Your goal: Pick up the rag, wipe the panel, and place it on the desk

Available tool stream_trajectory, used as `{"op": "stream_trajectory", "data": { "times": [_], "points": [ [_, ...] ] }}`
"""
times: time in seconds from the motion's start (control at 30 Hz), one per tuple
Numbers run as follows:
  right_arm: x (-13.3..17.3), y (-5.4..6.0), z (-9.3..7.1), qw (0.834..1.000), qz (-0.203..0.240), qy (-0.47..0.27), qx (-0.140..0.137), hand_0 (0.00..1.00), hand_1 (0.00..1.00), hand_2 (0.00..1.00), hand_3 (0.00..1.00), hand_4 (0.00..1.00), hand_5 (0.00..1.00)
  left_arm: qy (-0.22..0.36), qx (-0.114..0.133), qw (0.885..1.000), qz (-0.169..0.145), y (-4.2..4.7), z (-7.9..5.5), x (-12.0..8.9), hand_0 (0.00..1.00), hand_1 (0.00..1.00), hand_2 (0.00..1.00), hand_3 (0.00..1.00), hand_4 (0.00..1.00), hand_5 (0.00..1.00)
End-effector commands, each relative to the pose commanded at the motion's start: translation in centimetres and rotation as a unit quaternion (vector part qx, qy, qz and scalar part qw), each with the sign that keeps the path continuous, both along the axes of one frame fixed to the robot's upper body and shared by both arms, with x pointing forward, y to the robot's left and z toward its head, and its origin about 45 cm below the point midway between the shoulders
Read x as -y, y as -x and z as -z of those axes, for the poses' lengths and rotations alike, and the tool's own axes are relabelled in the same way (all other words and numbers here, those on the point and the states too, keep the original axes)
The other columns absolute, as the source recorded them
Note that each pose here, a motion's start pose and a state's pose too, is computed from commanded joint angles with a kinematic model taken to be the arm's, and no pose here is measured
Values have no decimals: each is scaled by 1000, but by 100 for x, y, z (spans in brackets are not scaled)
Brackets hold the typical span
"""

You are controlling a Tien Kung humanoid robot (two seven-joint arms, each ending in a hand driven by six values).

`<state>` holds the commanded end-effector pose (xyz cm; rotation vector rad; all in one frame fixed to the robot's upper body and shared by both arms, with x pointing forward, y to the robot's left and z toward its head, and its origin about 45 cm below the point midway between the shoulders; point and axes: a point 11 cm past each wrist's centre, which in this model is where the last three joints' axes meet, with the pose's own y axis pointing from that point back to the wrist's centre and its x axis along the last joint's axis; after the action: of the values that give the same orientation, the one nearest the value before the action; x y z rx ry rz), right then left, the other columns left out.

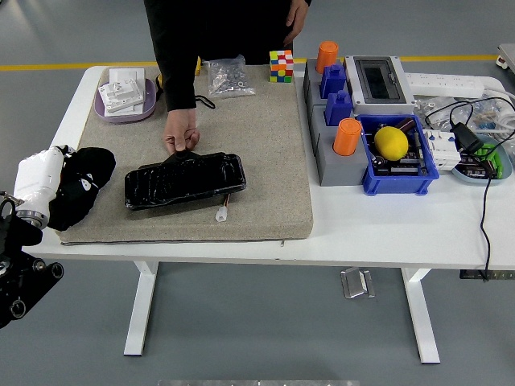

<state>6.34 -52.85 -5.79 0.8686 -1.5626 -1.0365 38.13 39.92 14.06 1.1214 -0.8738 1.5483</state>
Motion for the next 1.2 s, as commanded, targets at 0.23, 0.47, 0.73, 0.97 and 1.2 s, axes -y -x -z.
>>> {"op": "stream_trajectory", "data": {
  "times": [0.23,0.47,0.73,0.97,1.2],
  "points": [
    [-19,-7,10,1000,-5,-1,-2,719,655,684,587,972,572,19,-1,1000,-9,-26,55,13,227,190,490,451,270,2],
    [-16,-25,4,1000,-8,0,-3,719,655,684,587,971,572,29,-6,999,-16,-63,99,45,232,203,498,470,217,2],
    [-16,-39,2,1000,-12,0,-5,719,655,684,587,972,572,33,-10,999,-21,-111,136,93,238,223,576,500,202,2],
    [-13,-50,-3,1000,-13,0,-4,719,655,684,587,972,573,35,-1,999,-29,-182,74,94,238,224,576,506,213,2],
    [-22,-52,3,1000,-10,-1,-1,719,655,684,588,972,573,41,-1,999,-26,-217,41,101,321,365,654,564,383,2]
  ]
}}
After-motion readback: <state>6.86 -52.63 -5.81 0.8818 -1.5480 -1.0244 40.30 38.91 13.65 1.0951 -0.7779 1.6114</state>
